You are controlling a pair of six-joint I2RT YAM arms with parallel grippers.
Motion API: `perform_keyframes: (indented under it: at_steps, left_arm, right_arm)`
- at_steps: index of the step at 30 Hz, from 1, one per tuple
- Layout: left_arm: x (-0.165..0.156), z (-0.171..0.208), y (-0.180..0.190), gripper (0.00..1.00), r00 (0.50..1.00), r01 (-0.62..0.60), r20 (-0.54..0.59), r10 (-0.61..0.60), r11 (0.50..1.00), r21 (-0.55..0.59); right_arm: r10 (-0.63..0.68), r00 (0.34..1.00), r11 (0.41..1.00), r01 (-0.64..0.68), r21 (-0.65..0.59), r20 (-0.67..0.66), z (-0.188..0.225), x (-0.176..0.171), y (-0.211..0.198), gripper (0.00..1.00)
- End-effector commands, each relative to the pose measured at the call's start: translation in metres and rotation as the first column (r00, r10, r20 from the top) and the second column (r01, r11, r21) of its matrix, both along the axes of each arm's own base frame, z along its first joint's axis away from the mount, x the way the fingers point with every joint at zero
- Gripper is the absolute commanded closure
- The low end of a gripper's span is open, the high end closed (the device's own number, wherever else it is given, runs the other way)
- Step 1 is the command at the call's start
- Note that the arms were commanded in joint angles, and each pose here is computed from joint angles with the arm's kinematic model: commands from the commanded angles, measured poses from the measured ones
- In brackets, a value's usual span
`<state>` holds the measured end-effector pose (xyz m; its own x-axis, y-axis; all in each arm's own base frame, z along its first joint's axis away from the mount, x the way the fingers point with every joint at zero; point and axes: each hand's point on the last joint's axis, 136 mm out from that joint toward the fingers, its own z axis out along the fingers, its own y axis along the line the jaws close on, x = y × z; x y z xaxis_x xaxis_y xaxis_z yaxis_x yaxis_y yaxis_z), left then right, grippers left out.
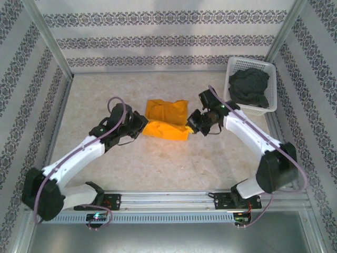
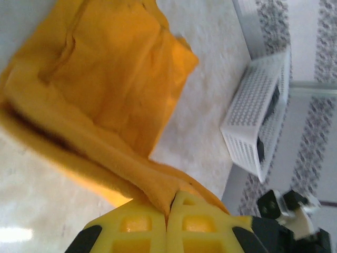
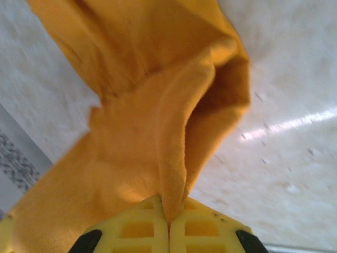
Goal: Fold and stack the t-shirts
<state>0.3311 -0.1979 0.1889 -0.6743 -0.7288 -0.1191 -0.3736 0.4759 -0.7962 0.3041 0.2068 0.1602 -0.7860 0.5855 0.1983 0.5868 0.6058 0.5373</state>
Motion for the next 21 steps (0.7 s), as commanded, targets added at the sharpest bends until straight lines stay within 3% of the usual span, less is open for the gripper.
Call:
perform_keyframes:
  at_steps: [1,8,12,15,17,21]
  left_arm:
    - [0.056,0.024,0.0,1.0,0.993,-0.029,0.114,0.031,0.999,-0.02]
    - [0.154,-0.017,0.007,0.99,0.995,-0.031,0.094,0.027,0.998,0.046]
    - [0.185,-0.04,0.016,0.69,0.995,-0.05,0.086,0.044,0.996,0.071]
    - [0.188,-0.042,0.025,0.49,0.994,-0.075,0.083,0.067,0.992,0.097]
    - [0.182,-0.037,0.028,0.42,0.994,-0.084,0.083,0.075,0.991,0.102]
    - [0.144,-0.03,0.026,0.41,0.997,-0.075,0.044,0.07,0.992,0.104]
  right_arm:
    - [-0.076,0.996,0.997,0.076,0.005,0.04,0.011,0.05,-0.003,1.0]
    - [-0.175,0.982,0.984,0.173,0.033,0.076,-0.021,0.157,-0.006,1.0]
    - [-0.095,0.981,0.995,0.091,0.03,0.169,-0.028,0.211,-0.001,0.67]
    - [-0.02,0.972,0.998,0.006,0.06,0.233,-0.017,0.229,0.008,0.59]
    - [0.013,0.965,0.999,-0.025,0.042,0.262,-0.004,0.228,0.004,0.54]
    - [0.059,0.939,0.998,-0.059,-0.011,0.339,0.03,0.201,-0.01,0.52]
